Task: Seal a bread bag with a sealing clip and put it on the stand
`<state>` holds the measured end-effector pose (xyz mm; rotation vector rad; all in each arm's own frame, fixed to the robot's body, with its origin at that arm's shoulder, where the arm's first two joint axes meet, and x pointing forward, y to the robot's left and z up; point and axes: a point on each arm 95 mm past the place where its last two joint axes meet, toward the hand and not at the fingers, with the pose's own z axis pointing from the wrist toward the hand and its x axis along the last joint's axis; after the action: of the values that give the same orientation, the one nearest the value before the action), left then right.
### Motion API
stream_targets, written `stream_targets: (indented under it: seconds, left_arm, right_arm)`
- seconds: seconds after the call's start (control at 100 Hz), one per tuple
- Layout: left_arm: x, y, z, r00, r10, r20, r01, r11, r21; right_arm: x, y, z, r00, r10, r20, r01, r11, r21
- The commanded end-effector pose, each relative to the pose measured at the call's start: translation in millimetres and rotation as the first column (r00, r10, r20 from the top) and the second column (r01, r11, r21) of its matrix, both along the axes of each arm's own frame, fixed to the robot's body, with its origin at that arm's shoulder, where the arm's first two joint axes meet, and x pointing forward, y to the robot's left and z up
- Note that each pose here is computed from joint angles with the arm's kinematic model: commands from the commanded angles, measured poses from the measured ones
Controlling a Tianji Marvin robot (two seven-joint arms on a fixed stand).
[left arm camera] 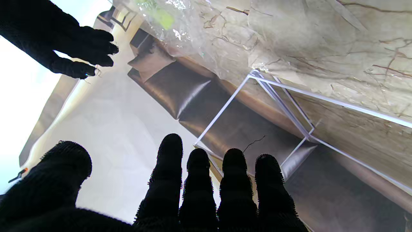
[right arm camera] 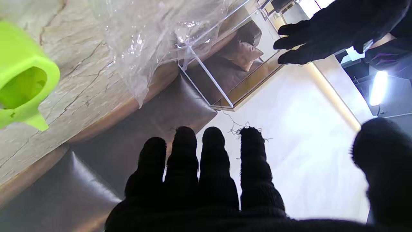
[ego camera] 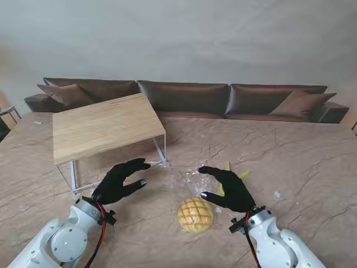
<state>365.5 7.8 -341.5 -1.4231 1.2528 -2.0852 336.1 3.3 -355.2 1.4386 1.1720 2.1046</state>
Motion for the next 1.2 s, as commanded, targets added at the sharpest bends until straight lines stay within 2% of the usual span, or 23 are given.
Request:
stream_targets:
  seconds: [0.0, 0.15, 0.29, 0.51, 0.67, 0.83, 0.98, 1.19]
  left_arm:
    - [-1.9, -3, -1.5, 1.0, -0.004, -0.002, 0.004, 1.0, -0.007]
    - [-1.6, -4, -2.1, 1.0, -0.007, -0.004, 0.007, 1.0, -0.006]
    - [-1.9, -5, -2.5, 1.0, -0.011, -0.01, 0.011, 1.0, -0.005]
    - [-3.1, -1, -2.8, 1.0, -0.007, -0.007, 0.007, 1.0, -0.001]
    - [-2.0, 3, -3.7, 1.0, -0.007, -0.001, 0.007, 1.0, 0.002]
    - [1.9, 4, -4.2, 1.0, -0.011, -0.002, 0.011, 1.0, 0.001]
    - [2.3, 6, -7.0, 1.0, 0.002, 0.004, -0.002, 1.0, -0.009]
    - [0.5, 9, -11.1, 1.0, 0.001, -0.005, -0.001, 1.0, -0.01]
  right_arm:
    - [-2.2, 2, 0.6, 1.0, 0.004, 0.0, -0.004, 1.0, 0.002]
    - [-3.0, 1, -0.6, 1.0, 0.0, -0.007, 0.0, 1.0, -0.003]
    - [-2.1, -2, 0.2, 0.999, -0.031, -0.022, 0.031, 0.999, -0.005]
    - [7.6, -9, 16.3, 0.994, -0.105, -0.041, 0.103, 0.993, -0.055]
    - [19.7, -19, 27.1, 0.985, -0.15, -0.089, 0.138, 0.981, -0.134]
    - [31.8, -25, 33.8, 0.967, -0.205, -0.154, 0.163, 0.954, -0.251]
    - [41.6, -24, 36.7, 0.953, -0.22, -0.207, 0.145, 0.934, -0.326]
    - [63.4, -15, 30.8, 0.94, -0.214, -0.267, 0.109, 0.927, -0.358]
